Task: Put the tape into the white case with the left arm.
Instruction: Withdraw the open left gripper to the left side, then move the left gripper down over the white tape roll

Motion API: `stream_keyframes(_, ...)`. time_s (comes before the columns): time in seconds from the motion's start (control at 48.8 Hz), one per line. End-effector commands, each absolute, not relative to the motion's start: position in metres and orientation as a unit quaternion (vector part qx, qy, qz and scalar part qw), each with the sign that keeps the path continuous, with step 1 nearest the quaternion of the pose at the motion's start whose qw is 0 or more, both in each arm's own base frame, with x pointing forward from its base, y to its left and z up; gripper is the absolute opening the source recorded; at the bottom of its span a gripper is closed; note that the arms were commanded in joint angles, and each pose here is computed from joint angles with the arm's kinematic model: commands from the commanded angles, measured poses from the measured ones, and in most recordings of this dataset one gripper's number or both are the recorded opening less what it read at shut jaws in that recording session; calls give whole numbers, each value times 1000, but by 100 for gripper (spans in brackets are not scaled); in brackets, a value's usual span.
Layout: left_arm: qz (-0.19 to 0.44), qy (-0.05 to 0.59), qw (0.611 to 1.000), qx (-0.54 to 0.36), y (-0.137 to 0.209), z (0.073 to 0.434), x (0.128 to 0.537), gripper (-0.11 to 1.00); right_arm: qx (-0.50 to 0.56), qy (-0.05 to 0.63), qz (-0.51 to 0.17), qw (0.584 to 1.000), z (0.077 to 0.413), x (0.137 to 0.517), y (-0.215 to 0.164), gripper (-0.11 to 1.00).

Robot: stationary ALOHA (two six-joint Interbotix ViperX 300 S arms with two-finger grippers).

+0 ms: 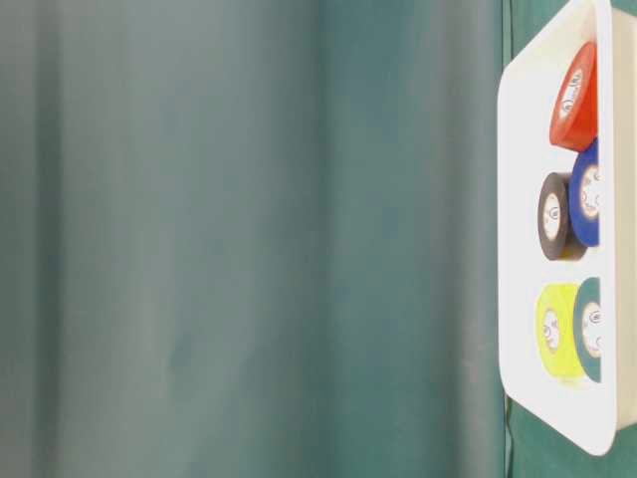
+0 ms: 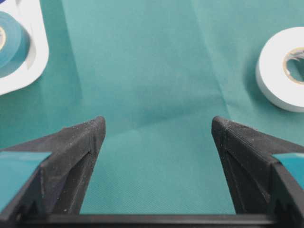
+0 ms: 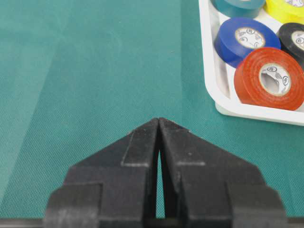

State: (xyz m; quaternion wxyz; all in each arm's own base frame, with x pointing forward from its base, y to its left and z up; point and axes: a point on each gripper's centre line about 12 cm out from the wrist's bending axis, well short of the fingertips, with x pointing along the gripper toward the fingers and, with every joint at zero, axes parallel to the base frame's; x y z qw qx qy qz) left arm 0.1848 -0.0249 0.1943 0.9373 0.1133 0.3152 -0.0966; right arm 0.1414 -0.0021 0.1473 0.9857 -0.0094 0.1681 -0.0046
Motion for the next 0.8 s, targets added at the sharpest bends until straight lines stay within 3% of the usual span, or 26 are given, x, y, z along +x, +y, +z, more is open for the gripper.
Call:
stream_keyframes(0.0, -102, 310, 938, 114, -28, 197, 186, 93, -9, 160, -5, 987, 152, 144, -2, -9)
stream_keyframes(0.779, -198, 403, 881, 151, -88, 171, 239, 92, -10, 160, -5, 987, 152, 144, -2, -9)
